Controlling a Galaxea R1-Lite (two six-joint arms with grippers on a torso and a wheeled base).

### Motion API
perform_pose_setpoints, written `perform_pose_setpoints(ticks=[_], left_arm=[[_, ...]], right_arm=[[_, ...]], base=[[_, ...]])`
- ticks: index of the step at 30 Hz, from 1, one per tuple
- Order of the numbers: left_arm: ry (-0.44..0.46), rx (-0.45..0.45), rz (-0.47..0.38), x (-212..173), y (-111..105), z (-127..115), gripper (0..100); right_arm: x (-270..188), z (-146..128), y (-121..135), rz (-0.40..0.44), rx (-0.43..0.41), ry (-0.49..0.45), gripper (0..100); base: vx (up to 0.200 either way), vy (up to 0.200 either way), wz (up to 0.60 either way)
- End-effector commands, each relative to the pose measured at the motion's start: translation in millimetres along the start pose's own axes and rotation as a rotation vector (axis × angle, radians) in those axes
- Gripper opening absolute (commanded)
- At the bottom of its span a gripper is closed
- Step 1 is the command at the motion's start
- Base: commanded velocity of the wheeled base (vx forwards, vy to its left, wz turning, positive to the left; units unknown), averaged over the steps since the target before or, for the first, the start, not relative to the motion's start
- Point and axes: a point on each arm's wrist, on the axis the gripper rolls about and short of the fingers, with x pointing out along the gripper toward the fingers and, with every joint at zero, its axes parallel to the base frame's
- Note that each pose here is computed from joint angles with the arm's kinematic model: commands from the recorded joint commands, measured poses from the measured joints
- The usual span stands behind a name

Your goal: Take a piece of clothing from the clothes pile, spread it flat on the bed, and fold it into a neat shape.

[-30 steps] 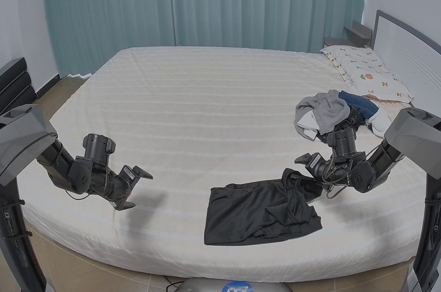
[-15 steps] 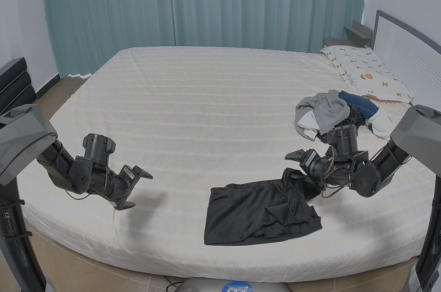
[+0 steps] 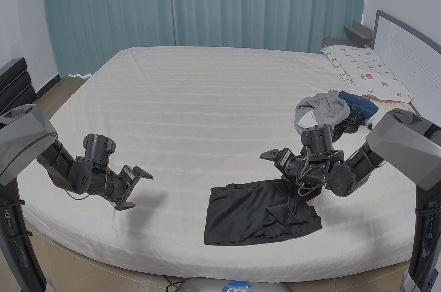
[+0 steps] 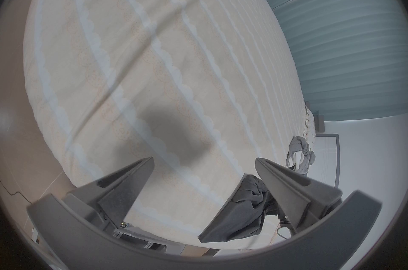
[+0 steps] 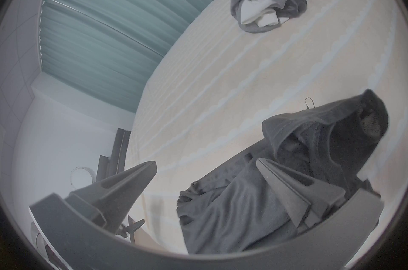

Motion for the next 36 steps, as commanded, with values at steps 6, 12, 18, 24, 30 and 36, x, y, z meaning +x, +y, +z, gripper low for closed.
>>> perform_pose_setpoints(ticks=[6,12,18,24,30,36], left_arm=[[0.001,-0.001,0.001,0,0,0,100],[0.001,-0.001,0.001,0,0,0,100],[0.001,-0.001,0.001,0,0,0,100],[0.001,-0.001,0.001,0,0,0,100],[0.001,0.0,0.002,1,1,0,100],[0.002,0.001,0.003,1,1,0,100]], right_arm=[[28,24,-46,-0.118,0.063,-0.024,100],[8,58,-68,-0.16,0.121,-0.117,100],[-30,52,-55,-0.11,0.111,-0.1,100],[-67,36,-65,-0.05,0.11,-0.048,100],[-87,3,-95,-0.028,0.06,0.058,100],[-91,-10,-99,0.011,0.023,0.085,100]], base=[[0.0,0.0,0.0],[0.0,0.0,0.0],[0.0,0.0,0.0],[0.0,0.0,0.0],[0.0,0.0,0.0],[0.0,0.0,0.0]])
